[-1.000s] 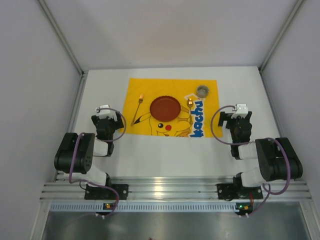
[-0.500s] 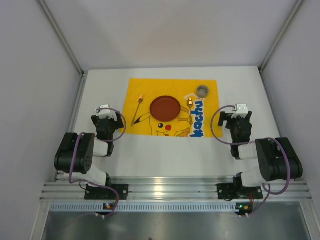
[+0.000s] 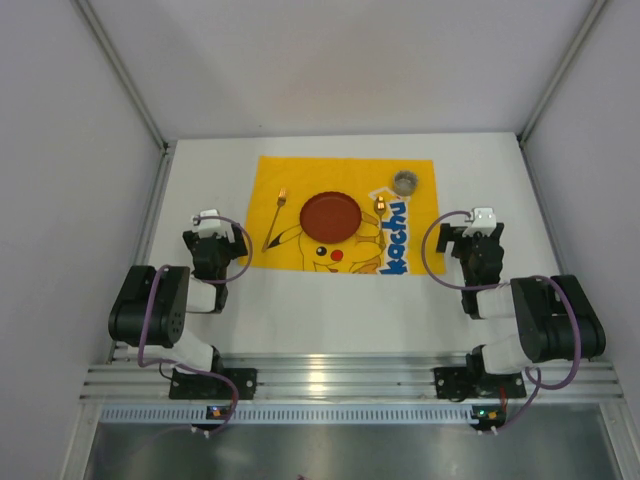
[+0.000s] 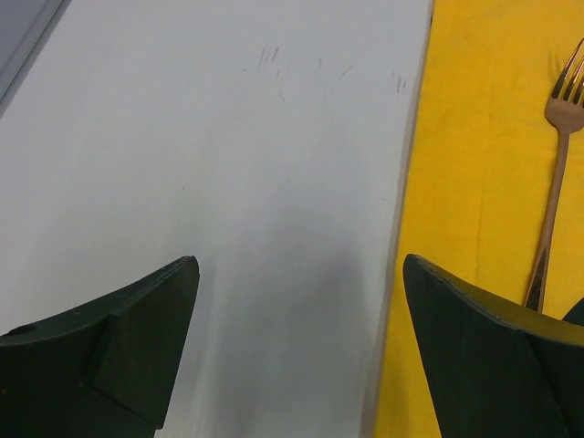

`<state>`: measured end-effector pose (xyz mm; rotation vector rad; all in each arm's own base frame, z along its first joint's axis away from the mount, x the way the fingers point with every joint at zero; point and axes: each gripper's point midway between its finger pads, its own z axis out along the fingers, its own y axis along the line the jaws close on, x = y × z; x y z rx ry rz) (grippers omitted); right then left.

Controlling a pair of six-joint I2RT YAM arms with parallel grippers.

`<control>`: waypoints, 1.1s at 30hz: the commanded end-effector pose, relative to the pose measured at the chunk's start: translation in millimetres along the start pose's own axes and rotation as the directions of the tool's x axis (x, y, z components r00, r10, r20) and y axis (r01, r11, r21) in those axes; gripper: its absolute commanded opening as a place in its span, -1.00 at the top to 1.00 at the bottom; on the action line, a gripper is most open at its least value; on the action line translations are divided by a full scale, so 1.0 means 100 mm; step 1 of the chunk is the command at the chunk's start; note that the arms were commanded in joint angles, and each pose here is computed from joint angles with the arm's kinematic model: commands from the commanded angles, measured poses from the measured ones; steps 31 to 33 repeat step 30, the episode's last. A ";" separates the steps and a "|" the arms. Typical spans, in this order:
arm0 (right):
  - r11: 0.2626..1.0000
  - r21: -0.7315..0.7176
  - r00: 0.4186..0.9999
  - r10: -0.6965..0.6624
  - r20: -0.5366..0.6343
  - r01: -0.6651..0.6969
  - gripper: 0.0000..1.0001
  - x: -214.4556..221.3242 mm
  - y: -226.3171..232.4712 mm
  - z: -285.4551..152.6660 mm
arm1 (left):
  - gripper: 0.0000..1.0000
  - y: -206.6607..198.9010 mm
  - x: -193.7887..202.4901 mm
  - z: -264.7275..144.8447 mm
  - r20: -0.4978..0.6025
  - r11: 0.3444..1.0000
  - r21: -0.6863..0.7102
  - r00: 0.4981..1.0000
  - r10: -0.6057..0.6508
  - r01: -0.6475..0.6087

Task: Set the dinner table for one person

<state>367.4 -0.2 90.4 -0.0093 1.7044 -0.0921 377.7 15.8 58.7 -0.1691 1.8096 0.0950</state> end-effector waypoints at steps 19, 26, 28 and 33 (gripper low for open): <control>1.000 0.014 0.995 0.022 0.099 -0.023 -1.00 -0.31 -0.05 0.09 | -0.98 -0.04 -0.27 0.05 0.093 1.000 0.017 0.996 -0.011 0.010; 0.999 0.003 0.995 0.042 0.088 -0.042 -0.99 -0.29 -0.07 0.12 | -0.98 -0.04 -0.27 0.05 0.093 1.000 0.017 0.996 -0.011 0.010; 0.999 0.004 0.995 0.042 0.090 -0.043 -0.99 -0.30 -0.07 0.12 | -0.98 -0.04 -0.27 0.05 0.093 1.000 0.017 0.996 -0.011 0.010; 0.999 0.004 0.995 0.041 0.094 -0.041 -0.99 -0.30 -0.07 0.11 | -0.98 -0.04 -0.27 0.05 0.094 1.000 0.017 0.996 -0.012 0.010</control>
